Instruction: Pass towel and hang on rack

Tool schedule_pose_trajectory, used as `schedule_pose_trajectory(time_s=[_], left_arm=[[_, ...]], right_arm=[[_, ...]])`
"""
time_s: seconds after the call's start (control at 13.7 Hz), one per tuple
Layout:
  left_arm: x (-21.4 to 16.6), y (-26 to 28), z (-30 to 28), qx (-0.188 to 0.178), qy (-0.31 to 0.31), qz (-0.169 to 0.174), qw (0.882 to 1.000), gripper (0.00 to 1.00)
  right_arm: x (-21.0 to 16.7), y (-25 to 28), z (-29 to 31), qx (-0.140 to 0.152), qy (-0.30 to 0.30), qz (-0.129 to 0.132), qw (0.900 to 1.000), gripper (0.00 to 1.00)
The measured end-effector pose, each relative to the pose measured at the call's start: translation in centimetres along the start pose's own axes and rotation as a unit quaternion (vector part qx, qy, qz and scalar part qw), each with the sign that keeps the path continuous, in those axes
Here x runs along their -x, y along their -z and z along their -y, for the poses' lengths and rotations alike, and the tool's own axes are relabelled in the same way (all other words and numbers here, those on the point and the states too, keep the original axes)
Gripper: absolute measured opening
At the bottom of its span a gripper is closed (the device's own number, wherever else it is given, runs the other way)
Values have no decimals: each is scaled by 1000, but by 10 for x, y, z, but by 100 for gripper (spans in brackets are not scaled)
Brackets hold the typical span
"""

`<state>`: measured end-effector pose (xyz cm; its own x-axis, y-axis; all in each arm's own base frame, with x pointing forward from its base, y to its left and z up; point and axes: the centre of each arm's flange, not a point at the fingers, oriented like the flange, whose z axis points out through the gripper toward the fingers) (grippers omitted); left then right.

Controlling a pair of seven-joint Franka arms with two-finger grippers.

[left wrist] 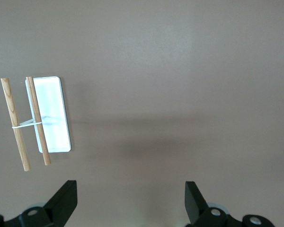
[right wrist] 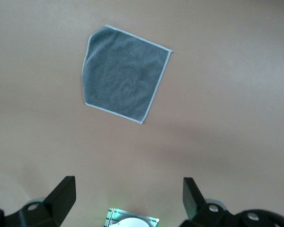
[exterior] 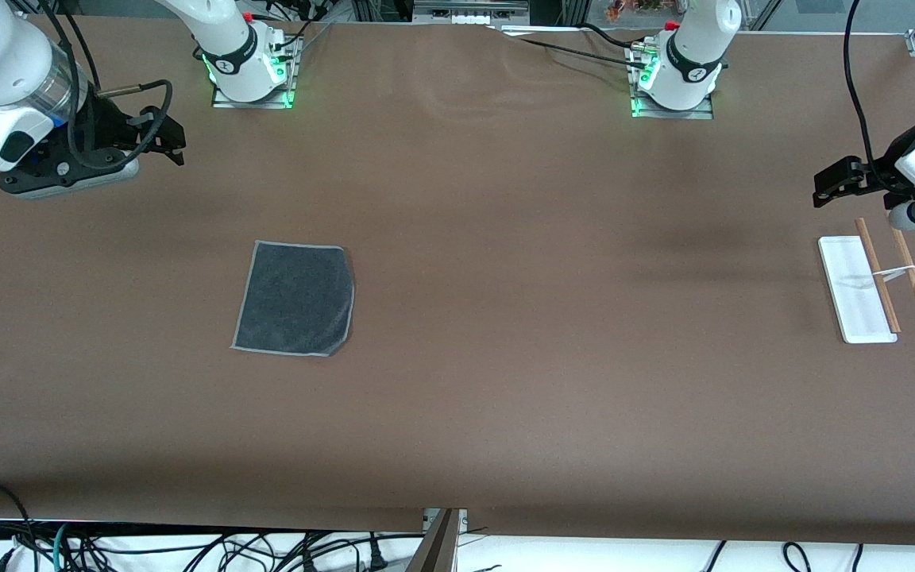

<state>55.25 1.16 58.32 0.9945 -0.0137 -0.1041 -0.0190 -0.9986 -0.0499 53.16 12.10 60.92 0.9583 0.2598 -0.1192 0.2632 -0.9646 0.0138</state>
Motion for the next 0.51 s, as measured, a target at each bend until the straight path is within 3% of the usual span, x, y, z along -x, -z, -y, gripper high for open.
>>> schedule_pose_trajectory(time_s=[0.29,0.51], left_arm=[[0,0,0,0,0,0,1000,100],[0,0,0,0,0,0,1000,100]], right_arm=[[-1,-4,0,0,0,5,1000,100],[-10,-46,0,-1,-1,20,1000,100]])
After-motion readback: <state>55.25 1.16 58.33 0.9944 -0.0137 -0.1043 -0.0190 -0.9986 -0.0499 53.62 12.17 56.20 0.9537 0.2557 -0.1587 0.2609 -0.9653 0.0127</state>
